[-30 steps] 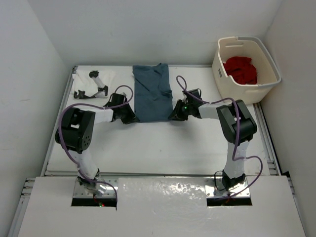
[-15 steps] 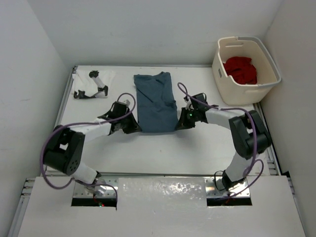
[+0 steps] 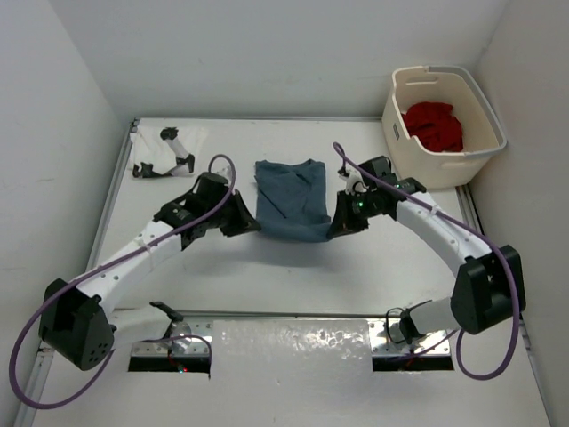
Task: Fold and stack the t-shirts
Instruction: Grab one side of the 2/3 rectangular tshirt with both arms, then fold the long partially folded tshirt into a neat square
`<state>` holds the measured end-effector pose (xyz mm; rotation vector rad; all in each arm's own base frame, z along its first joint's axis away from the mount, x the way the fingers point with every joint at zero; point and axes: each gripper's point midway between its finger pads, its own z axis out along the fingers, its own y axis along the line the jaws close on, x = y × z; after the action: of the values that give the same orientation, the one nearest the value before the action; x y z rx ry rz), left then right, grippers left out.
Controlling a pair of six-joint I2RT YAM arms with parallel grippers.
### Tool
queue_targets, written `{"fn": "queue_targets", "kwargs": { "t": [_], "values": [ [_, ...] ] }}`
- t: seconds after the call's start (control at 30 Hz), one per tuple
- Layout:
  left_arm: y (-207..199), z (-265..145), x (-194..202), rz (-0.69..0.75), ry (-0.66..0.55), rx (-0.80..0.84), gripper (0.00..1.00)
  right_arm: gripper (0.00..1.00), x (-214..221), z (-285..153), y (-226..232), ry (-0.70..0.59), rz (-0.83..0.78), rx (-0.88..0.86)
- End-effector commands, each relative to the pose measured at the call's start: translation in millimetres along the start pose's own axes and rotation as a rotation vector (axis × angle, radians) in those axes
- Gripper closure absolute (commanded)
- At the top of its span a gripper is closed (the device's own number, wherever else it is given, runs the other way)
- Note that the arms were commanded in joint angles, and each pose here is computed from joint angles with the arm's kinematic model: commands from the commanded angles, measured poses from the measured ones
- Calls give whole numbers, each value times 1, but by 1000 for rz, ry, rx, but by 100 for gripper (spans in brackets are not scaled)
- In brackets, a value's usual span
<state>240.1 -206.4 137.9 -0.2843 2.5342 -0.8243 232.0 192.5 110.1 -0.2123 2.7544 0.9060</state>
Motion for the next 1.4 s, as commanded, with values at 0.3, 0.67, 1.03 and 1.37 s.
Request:
{"fn": "queue_targets", "kwargs": {
  "t": [0.3, 0.67, 1.03, 1.37],
  "values": [
    [-29, -22, -116, 29, -346, -22, 100, 100, -93, -24, 17, -172, -40, -61],
    [-39, 10, -200, 40, -460, 18, 100, 100, -170, -14, 10, -244, -8, -164],
    [-37, 74, -255, 50, -440, -13, 100, 100, -235, 17, -42, -304, 62, -147],
    [-9, 139, -305, 20, -443, -97, 87, 40, -313, 71, -90, -386, -10, -112]
  ]
}}
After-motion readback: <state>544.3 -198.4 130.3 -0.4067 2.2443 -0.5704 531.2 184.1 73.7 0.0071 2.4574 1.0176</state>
